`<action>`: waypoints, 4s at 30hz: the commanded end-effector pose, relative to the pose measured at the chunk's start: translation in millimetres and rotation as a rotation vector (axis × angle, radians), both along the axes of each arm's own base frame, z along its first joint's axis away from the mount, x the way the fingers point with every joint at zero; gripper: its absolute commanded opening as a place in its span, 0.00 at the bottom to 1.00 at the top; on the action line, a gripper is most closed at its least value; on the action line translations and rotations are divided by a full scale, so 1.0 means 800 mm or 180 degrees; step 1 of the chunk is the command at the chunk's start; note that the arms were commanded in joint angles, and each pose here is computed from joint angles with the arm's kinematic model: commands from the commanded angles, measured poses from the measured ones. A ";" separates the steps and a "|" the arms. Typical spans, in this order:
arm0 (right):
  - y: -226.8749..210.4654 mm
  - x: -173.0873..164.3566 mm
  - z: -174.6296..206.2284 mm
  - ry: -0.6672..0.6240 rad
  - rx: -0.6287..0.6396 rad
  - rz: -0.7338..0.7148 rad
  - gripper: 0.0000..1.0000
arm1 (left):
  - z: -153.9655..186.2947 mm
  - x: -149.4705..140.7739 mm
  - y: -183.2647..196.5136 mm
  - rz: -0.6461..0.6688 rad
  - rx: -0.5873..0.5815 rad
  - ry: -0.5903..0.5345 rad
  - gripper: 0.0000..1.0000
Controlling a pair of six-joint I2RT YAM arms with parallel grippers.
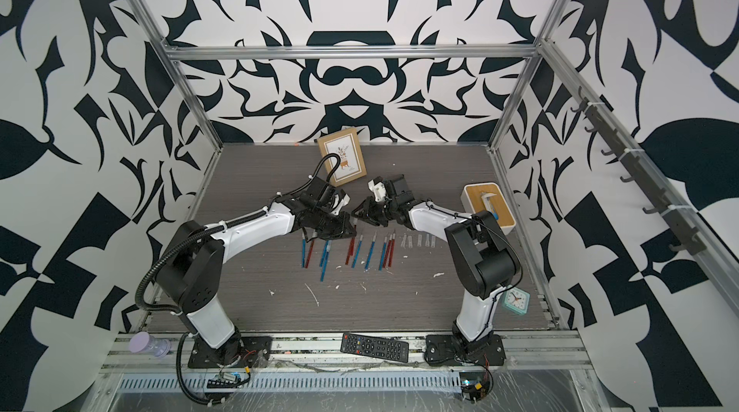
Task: Remove protective caps from carving knives
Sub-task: Remove the protective sleeve from the carving knife, then place the protective sleeve at the center of the board.
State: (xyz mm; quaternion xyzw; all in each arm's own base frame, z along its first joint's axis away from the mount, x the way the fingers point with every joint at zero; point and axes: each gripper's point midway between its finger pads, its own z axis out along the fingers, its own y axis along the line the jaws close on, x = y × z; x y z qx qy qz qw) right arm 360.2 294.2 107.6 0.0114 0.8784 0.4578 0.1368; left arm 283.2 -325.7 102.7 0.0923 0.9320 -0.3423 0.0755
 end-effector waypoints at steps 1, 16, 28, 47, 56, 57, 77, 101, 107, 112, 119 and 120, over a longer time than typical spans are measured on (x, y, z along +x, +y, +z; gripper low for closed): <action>0.013 0.009 0.025 -0.0170 0.0130 0.0057 0.24 | -0.018 -0.006 0.005 -0.0008 0.0102 0.0083 0.00; 0.012 0.002 0.012 -0.0045 0.0105 0.0085 0.27 | -0.022 -0.003 0.011 0.0047 0.0175 0.0036 0.00; 0.013 0.002 0.011 -0.0026 0.0115 0.0091 0.18 | -0.025 -0.002 0.012 0.0077 0.0199 0.0033 0.00; 0.021 -0.002 0.002 0.0046 0.0143 0.0119 0.20 | -0.026 -0.001 0.013 0.0085 0.0207 0.0022 0.00; 0.022 0.001 0.010 -0.0013 0.0173 0.0123 0.14 | -0.028 -0.002 0.014 0.0087 0.0217 0.0030 0.00; 0.022 0.002 0.012 -0.0023 0.0181 0.0117 0.13 | -0.027 -0.002 0.014 0.0085 0.0216 0.0027 0.00; -0.014 0.035 0.027 -0.0169 0.0170 -0.0150 0.12 | -0.029 -0.026 0.014 -0.0170 0.0349 0.0004 0.00; -0.178 0.054 0.009 -0.0100 -0.0347 -0.0763 0.15 | -0.031 -0.025 0.015 -0.0213 0.0422 -0.0024 0.00; -0.243 0.031 -0.014 -0.0045 -0.1375 -0.0800 0.15 | -0.032 -0.022 0.012 -0.0214 0.0419 -0.0026 0.00; -0.259 0.018 -0.034 0.0148 -0.1732 -0.0725 0.15 | -0.033 -0.021 0.010 -0.0218 0.0418 -0.0016 0.00; -0.265 0.021 -0.057 0.0239 -0.1931 -0.0670 0.15 | -0.033 -0.021 0.012 -0.0200 0.0431 -0.0021 0.00; -0.264 0.021 -0.060 0.0255 -0.1936 -0.0655 0.15 | -0.033 -0.021 0.012 -0.0201 0.0432 -0.0021 0.00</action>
